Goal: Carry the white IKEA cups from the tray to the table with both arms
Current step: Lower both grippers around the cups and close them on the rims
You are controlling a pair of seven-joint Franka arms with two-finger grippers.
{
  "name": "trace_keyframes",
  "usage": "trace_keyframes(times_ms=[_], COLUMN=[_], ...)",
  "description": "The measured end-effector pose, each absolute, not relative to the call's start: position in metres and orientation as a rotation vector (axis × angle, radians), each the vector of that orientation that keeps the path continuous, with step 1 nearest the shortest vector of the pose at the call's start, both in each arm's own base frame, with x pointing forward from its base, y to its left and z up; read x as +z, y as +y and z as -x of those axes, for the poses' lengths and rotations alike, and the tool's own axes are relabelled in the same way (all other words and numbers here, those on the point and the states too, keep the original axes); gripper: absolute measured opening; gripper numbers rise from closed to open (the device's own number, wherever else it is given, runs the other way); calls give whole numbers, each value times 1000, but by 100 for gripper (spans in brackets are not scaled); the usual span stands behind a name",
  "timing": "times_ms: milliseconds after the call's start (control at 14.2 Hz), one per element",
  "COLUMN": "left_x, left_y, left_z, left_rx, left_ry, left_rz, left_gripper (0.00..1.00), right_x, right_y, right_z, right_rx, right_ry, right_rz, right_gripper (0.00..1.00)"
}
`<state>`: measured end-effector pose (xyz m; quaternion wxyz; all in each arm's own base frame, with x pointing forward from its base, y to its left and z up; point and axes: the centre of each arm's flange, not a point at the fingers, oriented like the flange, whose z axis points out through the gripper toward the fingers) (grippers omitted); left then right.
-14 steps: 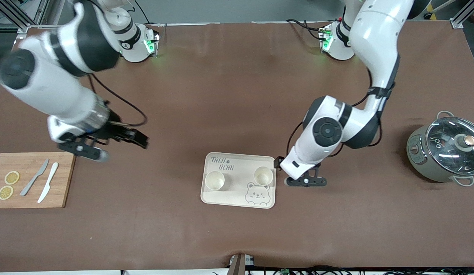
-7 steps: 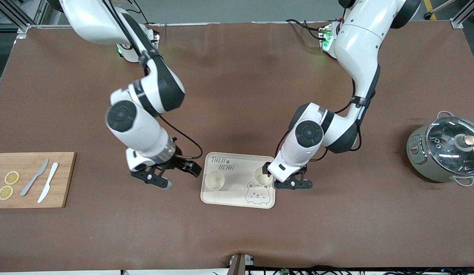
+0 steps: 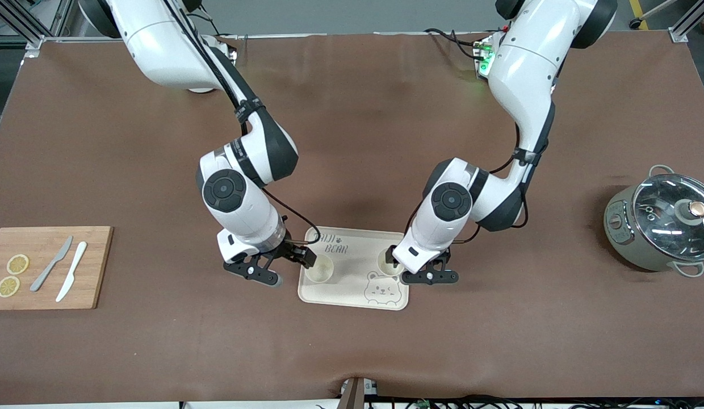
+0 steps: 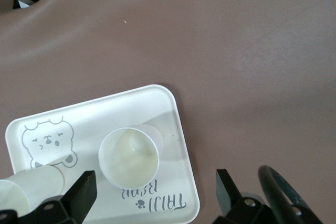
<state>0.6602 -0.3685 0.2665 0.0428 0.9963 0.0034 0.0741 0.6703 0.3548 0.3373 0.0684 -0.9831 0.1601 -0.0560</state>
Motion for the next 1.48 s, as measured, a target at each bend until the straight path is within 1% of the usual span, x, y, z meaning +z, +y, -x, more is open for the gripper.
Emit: trace_keyframes(times_ms=[141, 495, 918, 1484], left_x=[262, 258, 244, 230], left_y=[-371, -376, -382, -387], left_z=[-659, -658, -657, -652], left_rx=[240, 257, 293, 269], left_ry=[1, -7, -18, -29], left_rz=[-3055, -3054, -3052, -3062], left_gripper=[100, 100, 100, 100], right_x=[326, 296, 263, 236], right_y=[357, 358, 370, 378], right_z=[-670, -670, -667, -664], right_rx=[-179, -150, -168, -177], right_ry=[465, 459, 483, 470], right_rz=[2982, 3016, 3000, 3000], right_gripper=[100, 100, 100, 100])
